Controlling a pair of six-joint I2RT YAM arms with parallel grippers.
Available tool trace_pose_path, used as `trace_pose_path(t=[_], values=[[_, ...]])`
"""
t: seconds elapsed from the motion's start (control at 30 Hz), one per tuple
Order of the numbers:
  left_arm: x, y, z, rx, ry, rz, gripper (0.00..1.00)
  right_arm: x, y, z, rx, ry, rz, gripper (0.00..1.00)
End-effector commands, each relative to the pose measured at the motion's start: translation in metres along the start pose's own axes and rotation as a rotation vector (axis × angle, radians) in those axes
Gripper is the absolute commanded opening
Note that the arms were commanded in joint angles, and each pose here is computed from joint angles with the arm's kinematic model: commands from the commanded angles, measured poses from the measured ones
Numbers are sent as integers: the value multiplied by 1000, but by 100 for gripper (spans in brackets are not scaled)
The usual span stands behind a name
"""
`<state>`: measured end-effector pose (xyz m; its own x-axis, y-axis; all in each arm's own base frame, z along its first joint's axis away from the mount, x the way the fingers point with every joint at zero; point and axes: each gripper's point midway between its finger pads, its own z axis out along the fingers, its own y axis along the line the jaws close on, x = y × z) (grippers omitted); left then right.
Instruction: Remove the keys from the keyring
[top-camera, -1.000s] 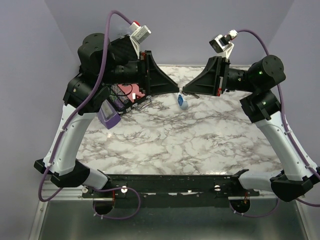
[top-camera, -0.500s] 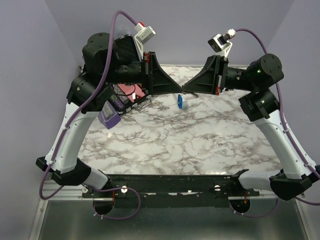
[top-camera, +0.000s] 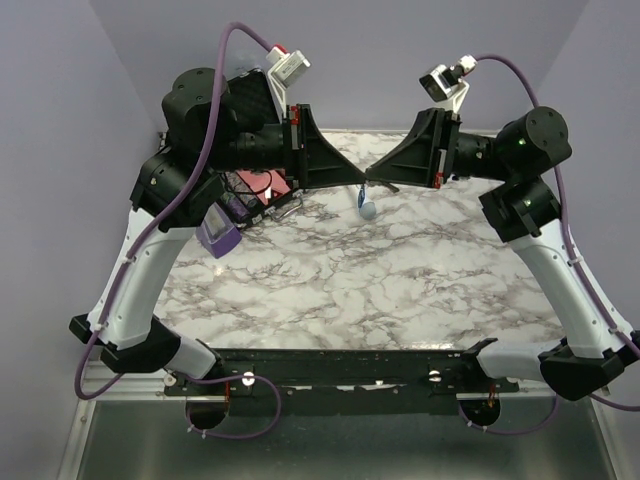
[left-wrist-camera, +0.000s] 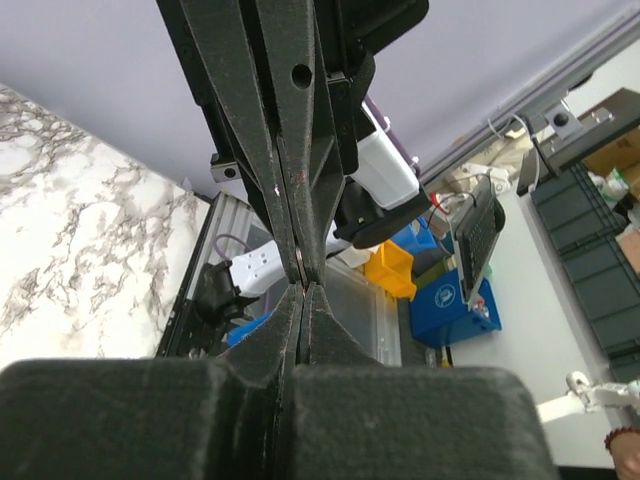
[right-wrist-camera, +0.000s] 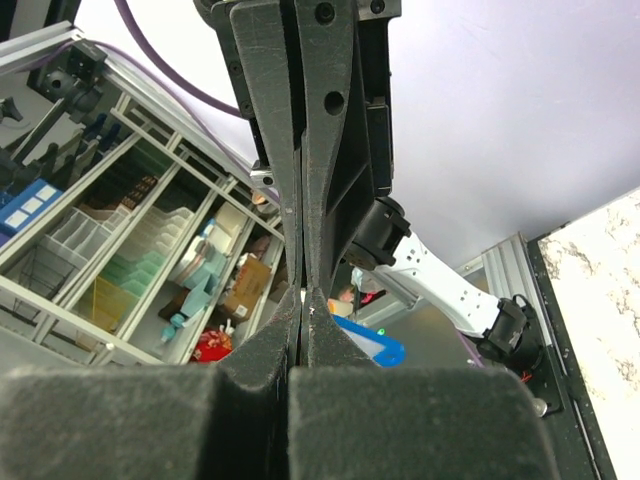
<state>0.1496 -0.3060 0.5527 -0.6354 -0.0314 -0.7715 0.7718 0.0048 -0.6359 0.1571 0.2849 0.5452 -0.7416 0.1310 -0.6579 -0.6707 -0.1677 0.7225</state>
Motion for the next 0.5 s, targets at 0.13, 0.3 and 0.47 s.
trace_pose_path(t=[0.13,0.3,0.47], values=[[-29,2,13,-127,-198,-58,0,-21,-2,6,15,-120,-26,1],[-40,10,17,-180,-278,-98,0,-34,-5,5,20,-211,-22,1],[-48,9,18,-196,-323,-92,0,-40,2,5,-50,-261,-2,1]])
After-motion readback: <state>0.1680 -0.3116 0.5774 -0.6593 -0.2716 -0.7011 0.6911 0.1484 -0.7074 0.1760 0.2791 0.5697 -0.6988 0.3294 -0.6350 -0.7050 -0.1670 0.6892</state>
